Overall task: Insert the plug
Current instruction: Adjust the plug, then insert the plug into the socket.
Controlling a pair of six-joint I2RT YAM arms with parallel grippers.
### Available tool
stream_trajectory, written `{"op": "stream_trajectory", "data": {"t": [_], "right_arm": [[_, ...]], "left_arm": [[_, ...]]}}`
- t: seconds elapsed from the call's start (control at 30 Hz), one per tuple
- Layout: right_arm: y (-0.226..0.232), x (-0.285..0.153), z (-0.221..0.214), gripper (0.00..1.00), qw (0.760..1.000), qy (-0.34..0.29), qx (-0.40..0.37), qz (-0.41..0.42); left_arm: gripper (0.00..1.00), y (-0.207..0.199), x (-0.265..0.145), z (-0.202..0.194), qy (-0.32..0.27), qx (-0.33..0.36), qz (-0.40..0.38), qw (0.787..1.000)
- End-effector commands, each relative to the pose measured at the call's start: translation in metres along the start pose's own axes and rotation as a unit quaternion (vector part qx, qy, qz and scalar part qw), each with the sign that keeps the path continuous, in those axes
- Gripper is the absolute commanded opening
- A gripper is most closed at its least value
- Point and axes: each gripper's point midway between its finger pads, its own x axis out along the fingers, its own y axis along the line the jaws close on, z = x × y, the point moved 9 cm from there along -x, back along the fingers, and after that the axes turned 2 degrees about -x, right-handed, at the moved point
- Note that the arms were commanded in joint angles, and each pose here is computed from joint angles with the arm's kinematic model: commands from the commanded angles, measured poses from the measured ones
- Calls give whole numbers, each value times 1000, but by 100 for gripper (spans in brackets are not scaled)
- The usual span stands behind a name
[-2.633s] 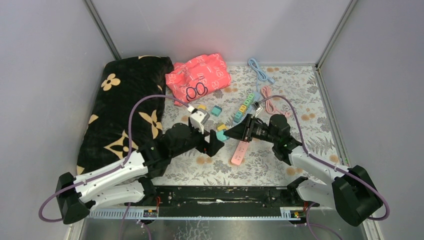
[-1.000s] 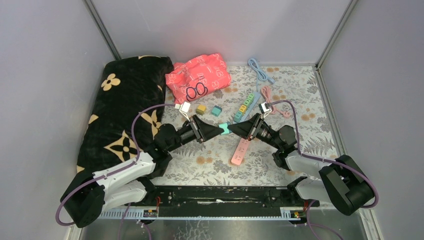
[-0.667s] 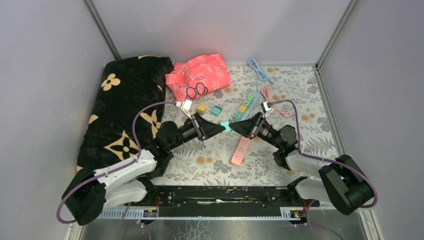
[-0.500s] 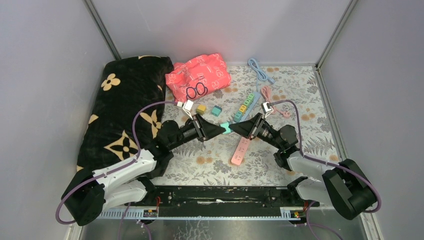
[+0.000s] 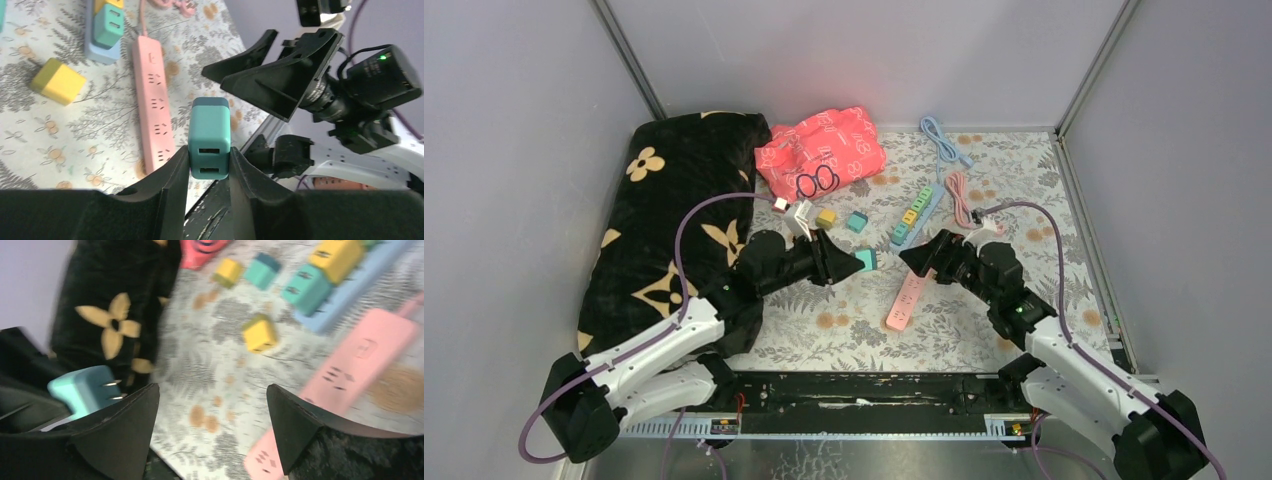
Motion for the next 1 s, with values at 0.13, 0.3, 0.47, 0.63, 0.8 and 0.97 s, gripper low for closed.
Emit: {"op": "stream_trajectory", "data": {"t": [0.13,0.3,0.47,0.63,0.8,0.97], "right_arm": [[-37,-2,8,85,978,10,-71,-197],[-48,9,4,79,970,33,-21,-238],[-65,17,-8,71,960,52,39,-273],[-75,18,-15,64,959,58,68,-270],[-85,23,-35,58,962,82,104,-238],[-88,35,-46,54,961,118,133,-210]], "left_arm": [[0,16,-2,-4,66,65,103,990],[0,18,-3,-9,94,86,136,982],[0,16,-2,-14,107,95,132,981],[0,15,2,-17,122,100,141,977],[0,15,16,-15,142,114,153,971],[0,9,29,-7,142,127,156,969]]}}
